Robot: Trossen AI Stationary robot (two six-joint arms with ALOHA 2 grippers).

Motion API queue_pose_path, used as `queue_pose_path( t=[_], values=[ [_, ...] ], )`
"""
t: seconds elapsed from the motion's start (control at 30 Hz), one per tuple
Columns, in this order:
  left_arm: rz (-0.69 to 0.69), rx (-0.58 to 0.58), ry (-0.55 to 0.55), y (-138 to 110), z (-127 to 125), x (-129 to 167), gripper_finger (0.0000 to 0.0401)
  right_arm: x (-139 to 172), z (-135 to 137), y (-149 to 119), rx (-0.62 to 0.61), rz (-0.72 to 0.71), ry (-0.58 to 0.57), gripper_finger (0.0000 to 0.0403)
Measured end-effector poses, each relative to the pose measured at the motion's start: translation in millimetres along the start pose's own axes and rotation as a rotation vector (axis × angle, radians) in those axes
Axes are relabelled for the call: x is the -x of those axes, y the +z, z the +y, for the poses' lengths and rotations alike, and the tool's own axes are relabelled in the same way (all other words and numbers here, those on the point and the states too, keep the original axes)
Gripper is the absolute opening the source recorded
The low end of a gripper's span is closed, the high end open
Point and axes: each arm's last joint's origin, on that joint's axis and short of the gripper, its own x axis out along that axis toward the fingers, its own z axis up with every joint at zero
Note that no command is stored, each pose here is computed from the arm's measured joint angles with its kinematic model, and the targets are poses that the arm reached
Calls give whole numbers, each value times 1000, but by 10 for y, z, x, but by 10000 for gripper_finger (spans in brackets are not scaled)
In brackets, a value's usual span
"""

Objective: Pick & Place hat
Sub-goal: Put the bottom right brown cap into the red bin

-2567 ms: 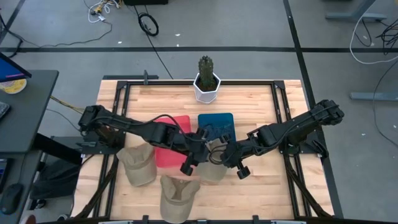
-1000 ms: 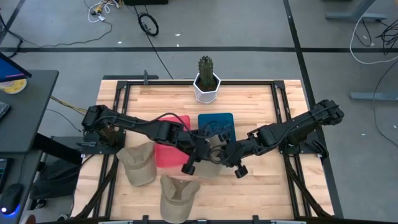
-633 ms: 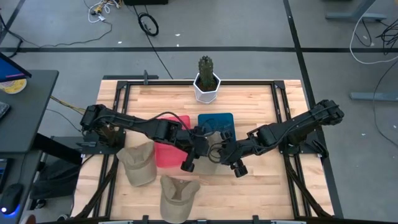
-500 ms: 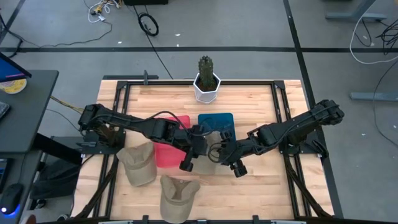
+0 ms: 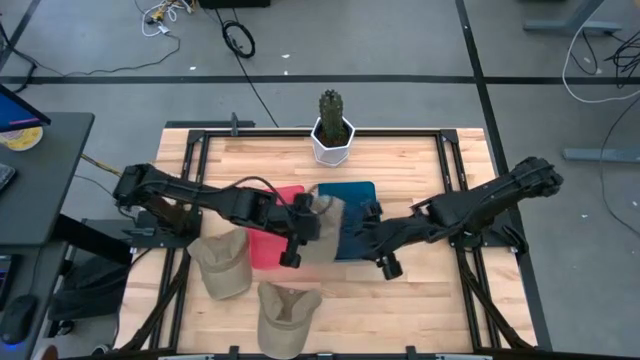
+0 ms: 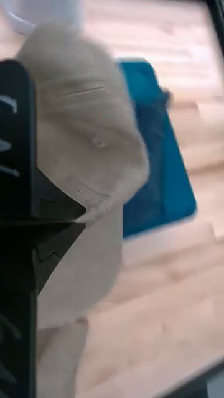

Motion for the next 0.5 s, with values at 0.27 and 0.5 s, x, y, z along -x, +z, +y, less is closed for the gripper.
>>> queue_pose_path(
  t=[0.27,0.5],
  values=[
    [-133,54,31,-356,103,442,1,324,-99,-464,35,-361,-20,254],
    [-44,99,128,-630,134,570,1,313,-151,-961,-32,-523,-58,254]
  ],
)
